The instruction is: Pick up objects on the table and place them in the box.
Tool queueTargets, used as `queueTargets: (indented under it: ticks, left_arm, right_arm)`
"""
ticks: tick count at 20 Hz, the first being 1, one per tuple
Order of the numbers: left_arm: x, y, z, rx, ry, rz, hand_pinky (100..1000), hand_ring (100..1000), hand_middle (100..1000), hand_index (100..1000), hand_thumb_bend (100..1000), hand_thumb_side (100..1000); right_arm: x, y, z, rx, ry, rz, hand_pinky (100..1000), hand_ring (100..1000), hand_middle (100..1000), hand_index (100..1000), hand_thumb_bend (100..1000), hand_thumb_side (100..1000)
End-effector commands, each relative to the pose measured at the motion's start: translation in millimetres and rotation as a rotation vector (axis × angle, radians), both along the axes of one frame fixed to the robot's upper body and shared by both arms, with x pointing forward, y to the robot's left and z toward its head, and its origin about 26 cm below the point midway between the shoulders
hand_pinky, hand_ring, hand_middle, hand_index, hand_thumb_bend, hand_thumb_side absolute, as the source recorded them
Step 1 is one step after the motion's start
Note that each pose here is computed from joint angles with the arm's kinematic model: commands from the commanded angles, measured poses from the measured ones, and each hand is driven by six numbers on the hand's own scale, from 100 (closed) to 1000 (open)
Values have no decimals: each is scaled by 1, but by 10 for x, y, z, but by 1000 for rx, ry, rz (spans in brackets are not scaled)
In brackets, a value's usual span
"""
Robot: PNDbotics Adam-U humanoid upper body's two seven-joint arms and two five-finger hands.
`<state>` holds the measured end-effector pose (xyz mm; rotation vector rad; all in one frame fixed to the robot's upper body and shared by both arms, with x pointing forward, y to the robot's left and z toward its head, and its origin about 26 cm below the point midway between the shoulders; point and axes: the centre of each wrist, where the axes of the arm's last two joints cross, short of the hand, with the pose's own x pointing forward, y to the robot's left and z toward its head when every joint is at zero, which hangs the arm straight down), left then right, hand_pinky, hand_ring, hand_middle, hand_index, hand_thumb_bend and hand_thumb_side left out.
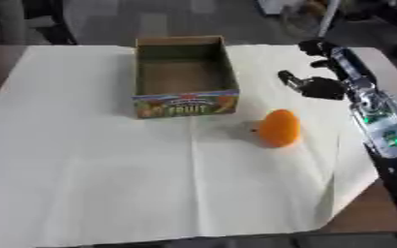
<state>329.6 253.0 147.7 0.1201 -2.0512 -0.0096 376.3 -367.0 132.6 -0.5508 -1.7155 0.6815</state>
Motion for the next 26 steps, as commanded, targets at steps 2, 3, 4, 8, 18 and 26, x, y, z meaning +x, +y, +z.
queueTargets:
  ticks: [2, 3, 4, 8, 18, 26]
  left_arm:
    - [-13, 15, 83, 17, -29, -4, 609, 627, 588, 723, 628, 387]
    - [-13, 15, 82, 17, -29, -4, 609, 627, 588, 723, 628, 387]
    - [-13, 15, 81, 17, -29, -4, 609, 628, 588, 723, 629, 387]
    - [-12, 14, 79, 17, -28, -4, 609, 628, 588, 723, 628, 387]
    - [-10, 12, 81, 18, -29, -5, 609, 629, 588, 723, 627, 388]
    - [-10, 9, 86, 18, -30, -7, 609, 631, 589, 723, 625, 388]
  right_arm:
    - [-21, -152, 166, -69, -21, -19, 836, 921, 827, 862, 444, 308]
    - [-25, -162, 168, -75, -18, -18, 836, 920, 827, 863, 444, 308]
    - [-29, -170, 165, -80, -14, -16, 835, 919, 827, 864, 445, 310]
    - [-48, -201, 96, -100, 30, -3, 834, 919, 830, 869, 448, 322]
    - [-117, -259, -182, -120, 147, 5, 838, 923, 837, 875, 456, 352]
    - [-154, -229, -357, -135, 220, 40, 843, 926, 842, 880, 464, 373]
